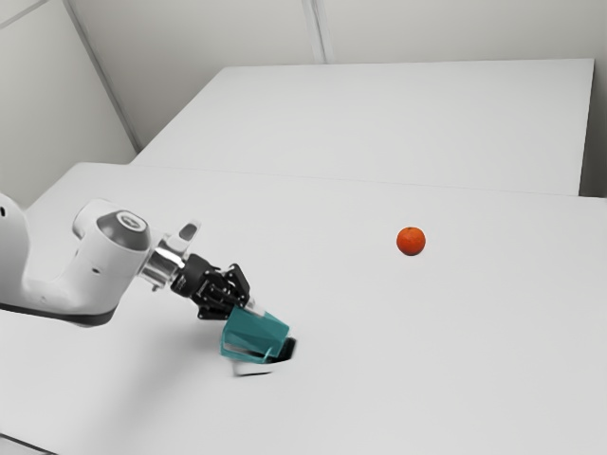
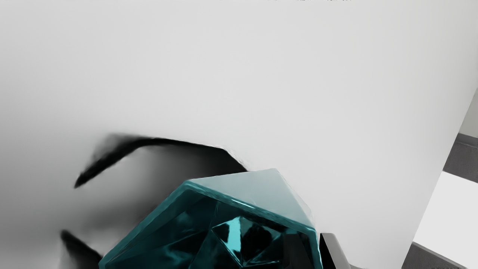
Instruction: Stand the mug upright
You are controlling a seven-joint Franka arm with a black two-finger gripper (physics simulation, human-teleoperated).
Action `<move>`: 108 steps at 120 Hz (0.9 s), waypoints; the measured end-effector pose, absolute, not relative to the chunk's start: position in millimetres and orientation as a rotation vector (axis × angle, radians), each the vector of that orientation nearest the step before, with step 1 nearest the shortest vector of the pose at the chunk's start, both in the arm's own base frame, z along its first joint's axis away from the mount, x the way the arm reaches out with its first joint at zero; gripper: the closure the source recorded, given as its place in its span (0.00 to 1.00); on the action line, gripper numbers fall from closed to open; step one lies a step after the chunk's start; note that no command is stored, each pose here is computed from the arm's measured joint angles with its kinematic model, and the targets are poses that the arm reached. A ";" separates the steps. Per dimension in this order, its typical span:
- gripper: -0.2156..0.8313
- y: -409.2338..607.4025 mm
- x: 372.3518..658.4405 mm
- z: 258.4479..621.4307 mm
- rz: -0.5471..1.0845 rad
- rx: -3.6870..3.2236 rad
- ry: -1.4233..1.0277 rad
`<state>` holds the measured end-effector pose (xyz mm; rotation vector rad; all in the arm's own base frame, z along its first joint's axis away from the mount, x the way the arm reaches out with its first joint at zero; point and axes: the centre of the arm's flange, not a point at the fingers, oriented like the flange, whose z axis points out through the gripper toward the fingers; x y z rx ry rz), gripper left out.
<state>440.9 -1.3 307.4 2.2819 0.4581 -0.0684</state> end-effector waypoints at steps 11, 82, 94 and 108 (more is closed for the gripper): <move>0.93 -1.5 441.5 316.0 -0.045 2.283 0.441; 0.95 7.6 468.1 365.5 0.163 2.725 0.019; 0.95 4.2 473.5 372.7 0.183 2.822 -0.089; 0.95 -0.7 475.3 374.4 0.183 2.908 -0.172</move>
